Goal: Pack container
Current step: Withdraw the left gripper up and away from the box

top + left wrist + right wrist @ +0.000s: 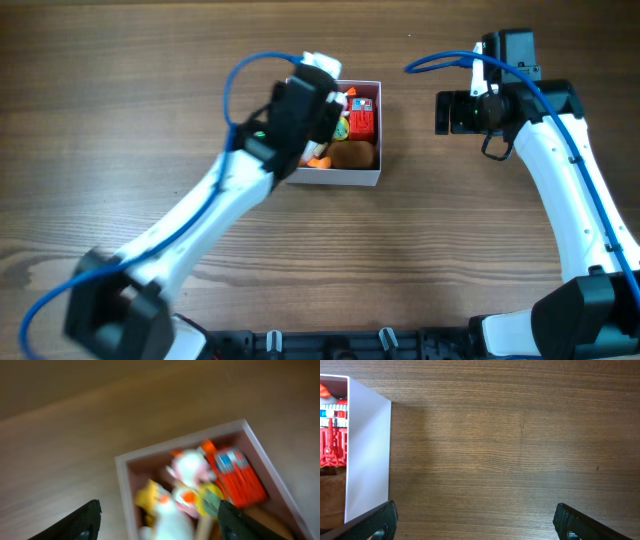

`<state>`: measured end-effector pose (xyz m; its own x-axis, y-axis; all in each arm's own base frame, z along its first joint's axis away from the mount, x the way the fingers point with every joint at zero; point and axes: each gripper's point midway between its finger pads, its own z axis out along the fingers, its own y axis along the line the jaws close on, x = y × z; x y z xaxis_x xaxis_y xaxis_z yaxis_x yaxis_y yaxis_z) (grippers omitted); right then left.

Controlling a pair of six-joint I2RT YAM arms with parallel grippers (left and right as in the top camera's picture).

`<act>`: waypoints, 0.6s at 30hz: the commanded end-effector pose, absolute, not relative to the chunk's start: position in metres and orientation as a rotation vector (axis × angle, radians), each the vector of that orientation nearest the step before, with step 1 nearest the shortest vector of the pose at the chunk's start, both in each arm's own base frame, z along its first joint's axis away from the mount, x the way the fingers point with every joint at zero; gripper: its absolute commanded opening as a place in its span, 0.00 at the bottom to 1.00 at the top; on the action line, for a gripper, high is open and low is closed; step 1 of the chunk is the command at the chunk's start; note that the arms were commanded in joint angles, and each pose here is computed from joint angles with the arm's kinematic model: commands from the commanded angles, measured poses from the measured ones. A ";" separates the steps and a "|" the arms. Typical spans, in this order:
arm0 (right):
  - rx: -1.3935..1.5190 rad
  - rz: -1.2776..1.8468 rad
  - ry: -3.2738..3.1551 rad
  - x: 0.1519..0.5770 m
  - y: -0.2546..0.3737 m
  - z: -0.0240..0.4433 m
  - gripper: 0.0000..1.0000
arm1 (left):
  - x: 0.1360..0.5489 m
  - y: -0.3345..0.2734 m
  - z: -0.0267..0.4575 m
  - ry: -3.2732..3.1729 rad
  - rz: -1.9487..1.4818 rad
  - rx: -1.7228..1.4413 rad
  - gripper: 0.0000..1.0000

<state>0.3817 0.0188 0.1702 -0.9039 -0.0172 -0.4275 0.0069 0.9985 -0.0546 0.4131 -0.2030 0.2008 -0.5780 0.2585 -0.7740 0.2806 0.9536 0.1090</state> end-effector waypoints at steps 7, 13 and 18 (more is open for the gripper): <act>0.023 -0.084 2.659 0.385 0.017 0.183 1.00 | 0.433 -0.025 0.275 2.059 0.046 -0.373 0.89; 0.023 -0.084 2.659 0.385 0.017 0.183 1.00 | 0.427 0.007 0.263 2.097 0.101 -0.463 1.00; 0.023 -0.084 2.659 0.385 0.017 0.183 0.99 | 0.425 0.007 0.260 2.110 0.105 -0.463 1.00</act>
